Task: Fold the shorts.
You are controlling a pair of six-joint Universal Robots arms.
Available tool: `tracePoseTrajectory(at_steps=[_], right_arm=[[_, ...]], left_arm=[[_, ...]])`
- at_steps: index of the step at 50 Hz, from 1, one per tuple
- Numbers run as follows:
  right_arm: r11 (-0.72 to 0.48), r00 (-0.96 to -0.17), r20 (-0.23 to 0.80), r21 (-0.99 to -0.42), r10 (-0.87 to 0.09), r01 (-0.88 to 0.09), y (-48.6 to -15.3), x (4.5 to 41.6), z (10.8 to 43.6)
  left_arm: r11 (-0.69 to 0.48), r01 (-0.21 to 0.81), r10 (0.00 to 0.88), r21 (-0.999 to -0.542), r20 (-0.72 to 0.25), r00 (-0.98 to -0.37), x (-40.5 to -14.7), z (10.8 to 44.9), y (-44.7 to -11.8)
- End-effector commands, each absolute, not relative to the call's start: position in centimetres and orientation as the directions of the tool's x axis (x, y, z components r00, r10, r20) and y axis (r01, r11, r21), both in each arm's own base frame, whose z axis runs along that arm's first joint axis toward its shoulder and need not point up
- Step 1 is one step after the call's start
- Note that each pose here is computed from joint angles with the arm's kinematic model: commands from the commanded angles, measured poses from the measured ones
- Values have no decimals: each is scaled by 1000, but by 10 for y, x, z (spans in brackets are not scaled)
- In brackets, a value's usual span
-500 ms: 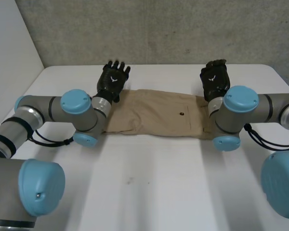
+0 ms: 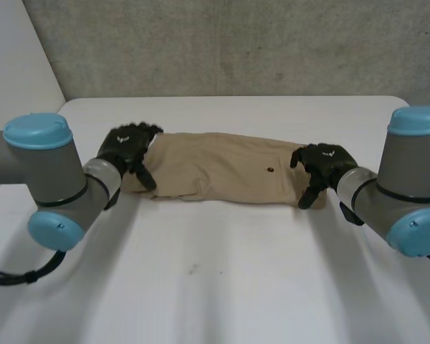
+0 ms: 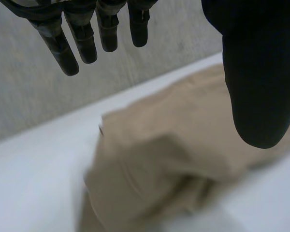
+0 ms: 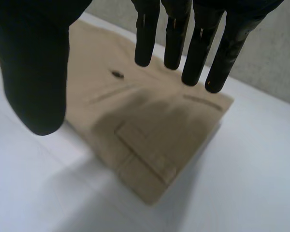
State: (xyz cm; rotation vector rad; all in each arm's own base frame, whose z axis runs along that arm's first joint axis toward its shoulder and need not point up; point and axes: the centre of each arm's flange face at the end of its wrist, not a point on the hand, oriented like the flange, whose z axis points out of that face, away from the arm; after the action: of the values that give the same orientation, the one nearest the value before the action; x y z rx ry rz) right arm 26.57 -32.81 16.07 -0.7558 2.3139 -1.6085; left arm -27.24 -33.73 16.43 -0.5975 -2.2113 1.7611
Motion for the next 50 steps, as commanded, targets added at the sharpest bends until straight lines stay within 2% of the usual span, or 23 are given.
tracePoseTrajectory(at_steps=[1, 9, 13, 14, 20, 24, 25, 28, 29, 30, 33, 36, 40, 41, 43, 45, 48, 50], right_arm=[[262, -855, 130, -919, -502, -294, -343, 265, 127], [272, -865, 216, -891, -453, -364, -352, 255, 109], [254, -890, 259, -894, -376, -368, -361, 241, 121], [237, -896, 269, -901, -354, -364, -362, 237, 132], [172, -878, 347, -892, -330, -417, -363, 225, 165], [112, -767, 546, -786, -336, -609, -365, 214, 177], [75, -696, 637, -718, -331, -692, -367, 211, 183], [-13, -581, 751, -615, -315, -788, -369, 217, 196], [-61, -526, 798, -565, -295, -823, -370, 223, 203], [-88, -510, 812, -552, -284, -829, -371, 228, 207], [-211, -501, 825, -556, -263, -804, -360, 263, 226], [-306, -497, 824, -564, -273, -767, -349, 293, 229], [-533, -427, 828, -561, -364, -633, -305, 359, 222], [-600, -385, 826, -564, -412, -568, -284, 380, 215], [-645, -336, 822, -570, -460, -510, -265, 395, 205], [-667, -256, 806, -588, -534, -457, -244, 408, 180], [-660, -183, 779, -611, -600, -437, -225, 413, 155], [-651, -175, 769, -620, -615, -438, -222, 412, 150]], left_arm=[[264, 175, 457, -949, -37, -889, -263, 155, -325], [267, 173, 448, -948, -37, -893, -260, 154, -325], [260, 170, 447, -950, -38, -894, -260, 158, -324], [256, 169, 445, -952, -39, -895, -259, 159, -324], [241, 161, 440, -957, -40, -897, -257, 170, -320], [233, 152, 424, -961, -40, -905, -249, 177, -319], [231, 150, 422, -961, -40, -906, -248, 179, -318], [220, 145, 416, -965, -42, -908, -245, 184, -317], [217, 144, 416, -965, -42, -908, -245, 185, -316], [210, 142, 416, -967, -43, -908, -245, 186, -316], [203, 140, 415, -969, -44, -909, -245, 188, -315], [196, 138, 414, -971, -45, -909, -244, 187, -316], [192, 137, 414, -972, -46, -909, -244, 187, -315], [188, 137, 414, -972, -48, -909, -244, 187, -315], [188, 137, 414, -972, -48, -909, -244, 187, -315], [184, 136, 414, -973, -49, -909, -245, 187, -316], [183, 135, 413, -974, -49, -909, -244, 188, -316], [178, 135, 413, -975, -51, -909, -245, 189, -316]])
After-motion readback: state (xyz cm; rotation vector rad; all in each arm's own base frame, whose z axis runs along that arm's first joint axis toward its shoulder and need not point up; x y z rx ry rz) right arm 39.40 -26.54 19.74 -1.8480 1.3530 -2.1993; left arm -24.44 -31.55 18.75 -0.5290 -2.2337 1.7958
